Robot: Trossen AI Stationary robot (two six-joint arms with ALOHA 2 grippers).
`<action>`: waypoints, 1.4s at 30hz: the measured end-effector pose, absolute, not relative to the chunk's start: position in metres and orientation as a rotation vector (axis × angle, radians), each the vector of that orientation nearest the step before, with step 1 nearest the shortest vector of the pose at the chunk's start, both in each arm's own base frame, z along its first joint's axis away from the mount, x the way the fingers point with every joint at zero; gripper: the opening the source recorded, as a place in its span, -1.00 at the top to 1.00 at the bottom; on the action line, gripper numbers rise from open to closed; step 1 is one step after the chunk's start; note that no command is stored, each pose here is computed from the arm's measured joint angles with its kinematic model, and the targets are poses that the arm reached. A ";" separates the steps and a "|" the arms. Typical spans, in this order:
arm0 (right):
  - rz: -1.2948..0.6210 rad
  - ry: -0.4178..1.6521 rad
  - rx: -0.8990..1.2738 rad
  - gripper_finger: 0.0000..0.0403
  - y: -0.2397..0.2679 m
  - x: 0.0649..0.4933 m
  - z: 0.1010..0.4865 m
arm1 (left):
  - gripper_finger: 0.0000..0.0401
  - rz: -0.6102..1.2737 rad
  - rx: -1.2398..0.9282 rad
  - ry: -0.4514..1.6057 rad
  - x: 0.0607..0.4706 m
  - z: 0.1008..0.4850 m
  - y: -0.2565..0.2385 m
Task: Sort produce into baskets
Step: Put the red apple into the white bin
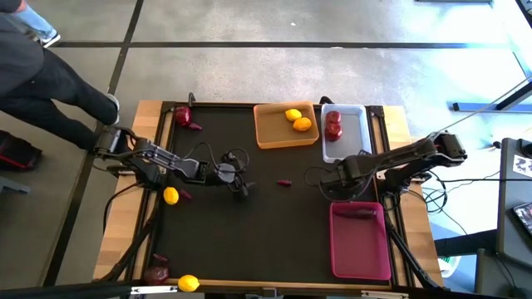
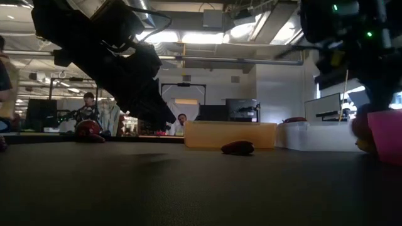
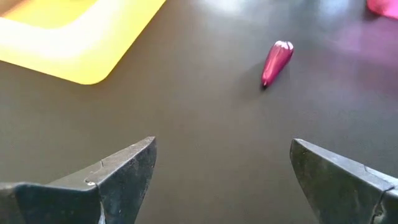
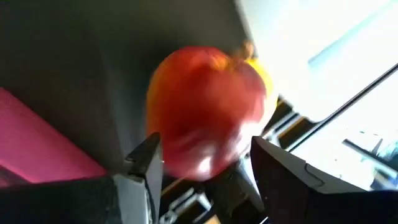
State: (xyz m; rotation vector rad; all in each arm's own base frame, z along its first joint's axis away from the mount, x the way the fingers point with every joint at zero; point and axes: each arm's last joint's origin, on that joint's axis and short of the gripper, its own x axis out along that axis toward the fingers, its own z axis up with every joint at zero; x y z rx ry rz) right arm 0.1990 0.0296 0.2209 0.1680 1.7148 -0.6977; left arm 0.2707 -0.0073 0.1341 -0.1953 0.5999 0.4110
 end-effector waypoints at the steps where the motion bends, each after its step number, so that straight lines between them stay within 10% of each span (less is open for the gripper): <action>1: -0.703 1.687 0.158 0.07 0.029 0.200 0.224 | -0.81 0.411 -0.196 0.597 0.270 0.135 -0.007; 17: -0.662 1.545 0.155 0.03 0.030 0.215 0.225 | -0.81 0.408 -0.202 0.577 0.261 0.154 -0.007; 33: -0.790 1.662 0.132 -0.77 0.025 0.193 0.201 | -0.81 0.408 -0.204 0.575 0.261 0.155 -0.007; 42: -0.789 1.648 0.207 -0.65 0.013 0.189 0.175 | -0.81 0.408 -0.203 0.575 0.261 0.155 -0.007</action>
